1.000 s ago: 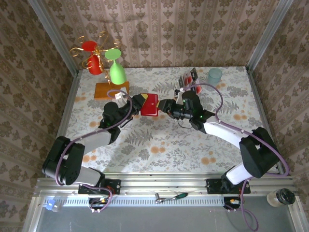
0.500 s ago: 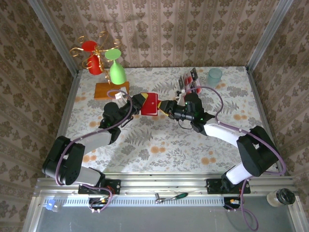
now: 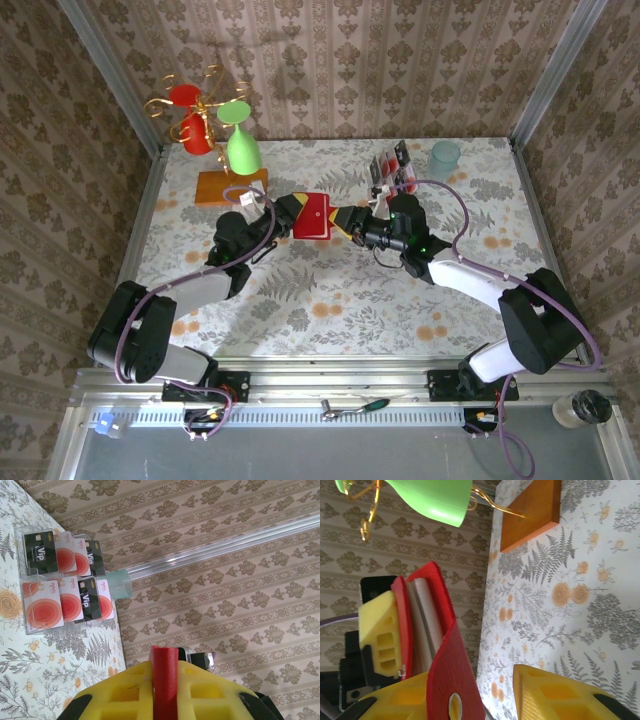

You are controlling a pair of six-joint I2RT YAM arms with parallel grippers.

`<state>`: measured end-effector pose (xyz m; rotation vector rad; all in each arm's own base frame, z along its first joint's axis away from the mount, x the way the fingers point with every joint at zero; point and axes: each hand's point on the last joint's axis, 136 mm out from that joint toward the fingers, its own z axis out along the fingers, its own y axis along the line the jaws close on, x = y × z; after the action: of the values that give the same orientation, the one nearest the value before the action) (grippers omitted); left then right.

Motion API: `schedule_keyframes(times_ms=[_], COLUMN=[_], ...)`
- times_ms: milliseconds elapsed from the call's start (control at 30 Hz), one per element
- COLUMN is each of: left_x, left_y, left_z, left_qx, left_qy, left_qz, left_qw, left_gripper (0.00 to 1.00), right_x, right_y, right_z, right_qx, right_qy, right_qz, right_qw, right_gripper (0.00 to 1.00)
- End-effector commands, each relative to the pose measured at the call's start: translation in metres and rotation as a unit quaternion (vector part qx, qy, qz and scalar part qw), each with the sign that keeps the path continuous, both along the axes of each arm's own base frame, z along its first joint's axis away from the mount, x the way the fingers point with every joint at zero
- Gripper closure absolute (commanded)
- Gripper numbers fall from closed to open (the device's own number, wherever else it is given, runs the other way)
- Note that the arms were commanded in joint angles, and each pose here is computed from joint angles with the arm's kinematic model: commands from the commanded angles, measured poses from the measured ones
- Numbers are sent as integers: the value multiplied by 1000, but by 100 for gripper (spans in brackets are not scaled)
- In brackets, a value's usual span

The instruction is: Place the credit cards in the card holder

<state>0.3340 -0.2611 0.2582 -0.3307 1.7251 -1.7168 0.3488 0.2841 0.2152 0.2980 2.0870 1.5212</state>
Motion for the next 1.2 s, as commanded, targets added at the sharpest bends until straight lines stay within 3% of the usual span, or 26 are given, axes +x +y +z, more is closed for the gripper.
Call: schedule_keyframes(times_ms=[0,733,1033,1167], left_x=[-2,-2,4,4], left_y=[-2,-2,2,-1], left_z=[23,23,22,21], left_qx=[-25,-32,-84,-88], left_qy=[-33,-31,-19,-15], left_qz=[-6,-5,5,5], left_qw=[999,999,996,996], left_gripper=[100,100,100,100], right_x=[1,-4,-3,-1], right_y=[5,14,20,23], right_z=[16,27,35,35], right_qx=[29,57,90,105], right_qy=[-17,-31,-37,-34], right_qz=[11,23,35,42], right_qw=[999,998,995,993], right_gripper=[62,63,63,68])
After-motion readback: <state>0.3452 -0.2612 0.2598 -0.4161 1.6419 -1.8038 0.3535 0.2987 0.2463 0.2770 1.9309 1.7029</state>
